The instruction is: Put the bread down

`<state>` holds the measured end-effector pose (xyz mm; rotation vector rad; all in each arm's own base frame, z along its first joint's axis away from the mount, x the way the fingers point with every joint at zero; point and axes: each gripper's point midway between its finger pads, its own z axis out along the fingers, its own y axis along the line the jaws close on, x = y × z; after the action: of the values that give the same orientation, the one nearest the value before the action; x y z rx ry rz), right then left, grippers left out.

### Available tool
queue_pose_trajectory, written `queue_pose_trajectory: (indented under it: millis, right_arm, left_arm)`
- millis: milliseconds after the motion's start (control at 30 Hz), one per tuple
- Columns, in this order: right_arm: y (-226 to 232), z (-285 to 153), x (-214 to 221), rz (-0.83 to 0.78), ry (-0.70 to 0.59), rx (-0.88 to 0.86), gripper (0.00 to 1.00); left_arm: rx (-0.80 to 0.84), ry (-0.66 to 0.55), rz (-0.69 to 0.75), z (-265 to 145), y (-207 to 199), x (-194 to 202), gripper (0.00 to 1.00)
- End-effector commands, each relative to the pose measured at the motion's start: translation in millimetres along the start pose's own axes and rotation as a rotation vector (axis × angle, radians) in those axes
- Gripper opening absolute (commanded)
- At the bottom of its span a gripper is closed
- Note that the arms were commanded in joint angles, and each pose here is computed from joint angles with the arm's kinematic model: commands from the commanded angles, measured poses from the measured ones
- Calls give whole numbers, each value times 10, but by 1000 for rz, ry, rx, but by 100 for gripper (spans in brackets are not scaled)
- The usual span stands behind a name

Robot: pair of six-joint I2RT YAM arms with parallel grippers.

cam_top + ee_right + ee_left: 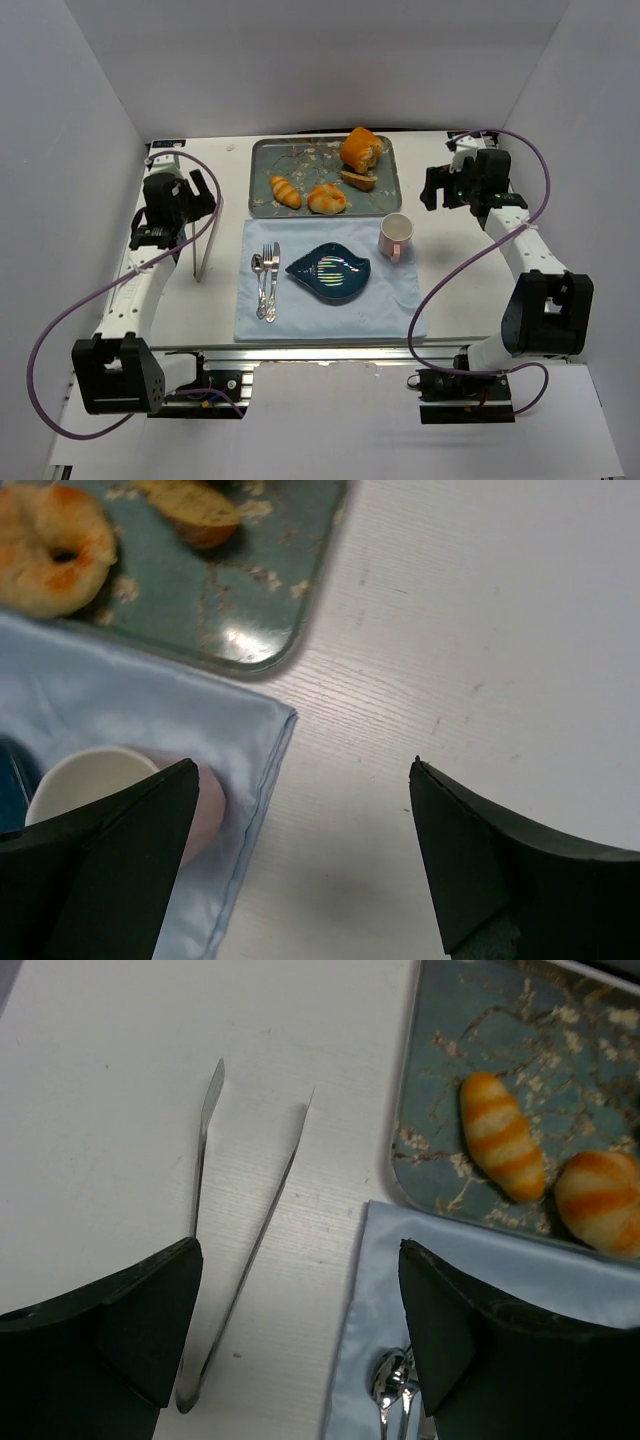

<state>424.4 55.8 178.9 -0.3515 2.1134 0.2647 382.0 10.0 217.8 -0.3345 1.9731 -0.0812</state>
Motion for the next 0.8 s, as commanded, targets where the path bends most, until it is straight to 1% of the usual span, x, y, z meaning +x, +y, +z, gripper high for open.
queue_pose_trajectory:
  millis: [0, 33, 67, 100, 133, 167, 200, 233, 267, 300, 333, 400, 433, 467, 500, 533, 567, 600, 633, 700, 733, 767]
  right_arm:
    - [382, -196, -191, -248, -76, -237, 90]
    - [568, -224, -167, -304, -87, -317, 90]
    - [644, -244, -99, -347, -86, -342, 90]
    - [695, -225, -66, -411, -94, -356, 90]
    - [806, -223, -50, -454, -101, -384, 90]
    - [872, -224, 37, -481, -82, -418, 89]
    - [937, -223, 55, -509, -86, -447, 89]
    - [960, -218, 59, -520, -88, -463, 89]
    - [1004, -209, 71, -527, -89, -499, 89]
    - [992, -194, -4, -521, -104, -488, 89]
    - [1021, -197, -53, -460, -115, -499, 88]
    - [1057, -225, -118, -448, -151, -555, 73]
    - [1171, -304, -213, -457, -200, -636, 52]
    - [1217, -330, -232, -468, -226, -679, 43]
    - [1322, -411, -246, -487, -266, -762, 42]
    - [1350, -445, -222, -485, -251, -789, 51]
    - [1366, -431, -190, -471, -239, -811, 60]
    - [1363, -427, -183, -455, -229, -814, 67]
    - [1364, -422, -135, -440, -206, -821, 79]
    - [1361, -437, -110, -455, -212, -822, 89]
    - [1356, -454, -126, -461, -225, -818, 89]
    - [1358, -460, -92, -453, -221, -819, 89]
  left_arm:
    - [-39, 114, 35, 66, 94, 257, 87]
    - [-44, 129, 39, 85, 107, 285, 84]
    - [-46, 142, 42, 98, 107, 307, 79]
    - [-58, 160, 45, 107, 131, 347, 63]
    - [-65, 183, 48, 138, 149, 410, 51]
    - [-70, 193, 50, 149, 158, 436, 40]
    - [-74, 203, 51, 159, 168, 467, 20]
    - [-84, 215, 52, 177, 193, 501, 14]
    - [-91, 222, 54, 186, 204, 525, 12]
    - [-98, 233, 63, 192, 221, 545, 12]
    - [-120, 256, 73, 227, 268, 608, 24]
    - [-144, 312, 98, 261, 334, 727, 52]
    - [-155, 364, 112, 348, 362, 842, 72]
    - [-159, 398, 123, 384, 381, 906, 77]
    - [-159, 451, 150, 398, 406, 1007, 80]
    - [-154, 465, 159, 451, 394, 1003, 83]
    - [-158, 514, 181, 517, 426, 1136, 84]
    - [-160, 529, 190, 560, 437, 1167, 84]
    - [-157, 531, 199, 608, 428, 1144, 84]
    - [-170, 563, 227, 697, 480, 1236, 85]
    - [-179, 562, 236, 739, 495, 1222, 85]
    - [-198, 583, 255, 776, 555, 1290, 85]
